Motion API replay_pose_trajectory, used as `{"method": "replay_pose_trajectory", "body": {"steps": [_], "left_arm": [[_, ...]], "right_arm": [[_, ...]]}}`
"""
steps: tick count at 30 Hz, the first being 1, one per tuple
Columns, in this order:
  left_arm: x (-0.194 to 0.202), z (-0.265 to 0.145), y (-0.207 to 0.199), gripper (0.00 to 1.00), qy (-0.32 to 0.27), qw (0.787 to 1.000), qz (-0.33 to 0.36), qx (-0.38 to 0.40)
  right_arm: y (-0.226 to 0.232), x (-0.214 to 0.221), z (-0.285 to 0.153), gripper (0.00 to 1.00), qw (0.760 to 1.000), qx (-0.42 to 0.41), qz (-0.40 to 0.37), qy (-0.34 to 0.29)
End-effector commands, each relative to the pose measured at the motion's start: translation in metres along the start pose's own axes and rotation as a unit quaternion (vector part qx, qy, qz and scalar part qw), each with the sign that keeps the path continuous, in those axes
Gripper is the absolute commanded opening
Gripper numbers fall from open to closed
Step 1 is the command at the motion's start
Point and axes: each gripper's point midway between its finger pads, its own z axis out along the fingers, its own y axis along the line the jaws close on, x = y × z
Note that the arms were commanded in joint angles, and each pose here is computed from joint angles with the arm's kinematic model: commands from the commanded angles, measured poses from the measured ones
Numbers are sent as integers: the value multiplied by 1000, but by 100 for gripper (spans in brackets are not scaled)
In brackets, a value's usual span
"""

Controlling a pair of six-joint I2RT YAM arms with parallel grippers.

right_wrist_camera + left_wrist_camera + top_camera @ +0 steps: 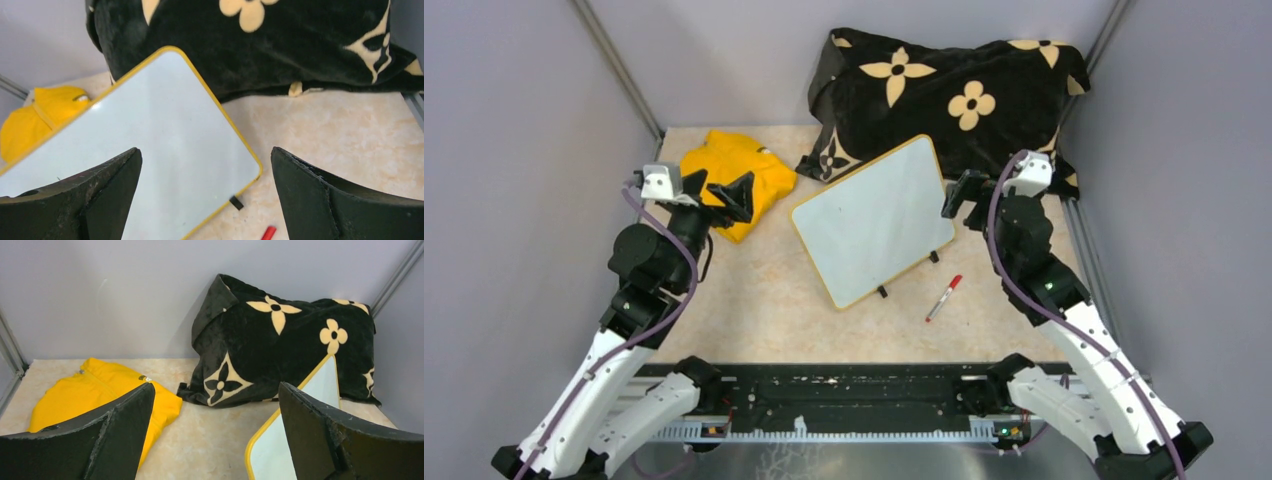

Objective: Write a sentence on the whiteboard
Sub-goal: Move the whiteboard to the center of the board.

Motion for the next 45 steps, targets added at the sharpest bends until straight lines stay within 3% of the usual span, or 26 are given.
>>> {"method": "replay_pose_trajectory", "body": {"steps": [1,12,17,22,30,35,45], "left_arm": [[-3,-8,-6,99,-30,999,4,31],[37,-15,-8,99,-19,998,-3,59],[55,-22,-4,99,-15,998,-13,58],[58,-23,-6,99,-11,998,-16,65],[63,-23,-7,99,-7,998,-16,63],[63,-24,-6,99,-7,998,-16,58],[66,-24,-8,99,-3,998,-16,59]], "right_arm": [[-3,20,-7,98,1000,-15,7,19],[0,153,-4,86,984,-81,-1,161],[-5,193,6,90,980,-75,2,183],[-12,206,21,88,984,-58,2,168],[-23,218,35,63,992,-45,-2,122],[-35,231,36,53,992,-18,10,127],[-54,247,48,48,988,24,15,153]]}}
